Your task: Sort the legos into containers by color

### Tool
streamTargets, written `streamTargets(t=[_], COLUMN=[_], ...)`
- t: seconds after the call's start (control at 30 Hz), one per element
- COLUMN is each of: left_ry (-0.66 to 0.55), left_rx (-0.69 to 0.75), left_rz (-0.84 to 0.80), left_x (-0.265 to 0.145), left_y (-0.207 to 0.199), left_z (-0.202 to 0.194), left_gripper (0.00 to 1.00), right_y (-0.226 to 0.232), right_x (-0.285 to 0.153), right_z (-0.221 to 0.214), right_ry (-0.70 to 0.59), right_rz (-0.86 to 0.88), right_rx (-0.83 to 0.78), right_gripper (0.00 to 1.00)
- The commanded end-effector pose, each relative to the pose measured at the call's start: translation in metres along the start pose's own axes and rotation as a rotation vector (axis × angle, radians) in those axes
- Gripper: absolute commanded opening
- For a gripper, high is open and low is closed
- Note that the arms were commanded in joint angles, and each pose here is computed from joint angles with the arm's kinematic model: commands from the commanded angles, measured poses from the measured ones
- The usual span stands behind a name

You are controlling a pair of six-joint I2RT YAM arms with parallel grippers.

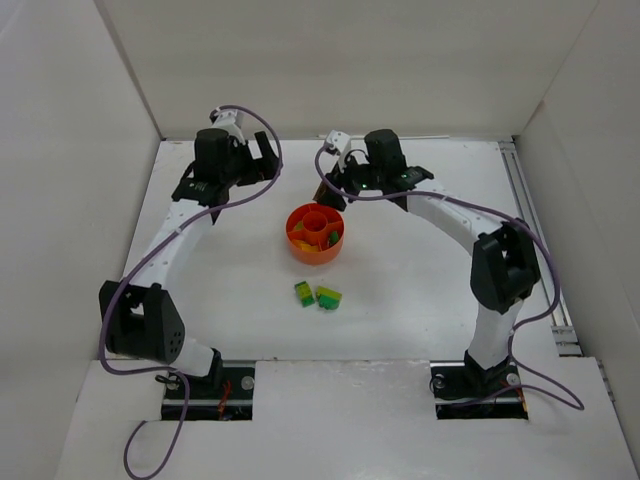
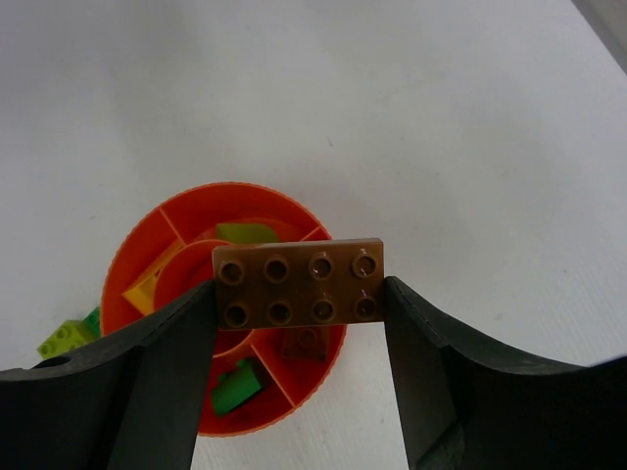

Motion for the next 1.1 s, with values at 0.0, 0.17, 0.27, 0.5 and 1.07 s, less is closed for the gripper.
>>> streamTargets(t=[0.0,0.17,0.27,0.5,1.07], left_ry=[-0.052,-0.042,-0.051,-0.041,-0.032], left_rx=[0.000,0.002,0.003,0.006,0.005], left_rz=[-0.007,-0.003,-0.004,-0.012,-0.011], left_x=[-0.015,-0.017,-0.020,-0.019,-0.018], left_y=[-0.011,-0.013,-0.013,-0.016,-0.016], left_z=[0.008,0.005,0.007,0.003,-0.001], left_gripper=[0.99,0.99,0.99,0.99,0.99], right_y=[0.008,0.013,0.016,0.000,-0.035], right_x=[0.002,0.009,0.012,-0.006,-0.003], right_z=[0.007,-0.004,-0.012,-0.029,-0.014], right_ry=[-0.029,0.000,0.019,0.029,0.116], right_rz=[0.144,0.223,0.267,0.411,-0.150], right_rx=[-0.038,0.040,0.073,-0.017,-0.179], right_gripper=[0.55,0.60,0.60,0.60,0.64])
Point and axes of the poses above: each gripper's point midway between its finger pads, its own x axis out along the fingers, its own y axis along the line the jaws close on, z = x × y, the point moved 8 cm from there along -x, back along the fingers, and after that the axes turned 15 degrees about x, right-handed, at the moved point
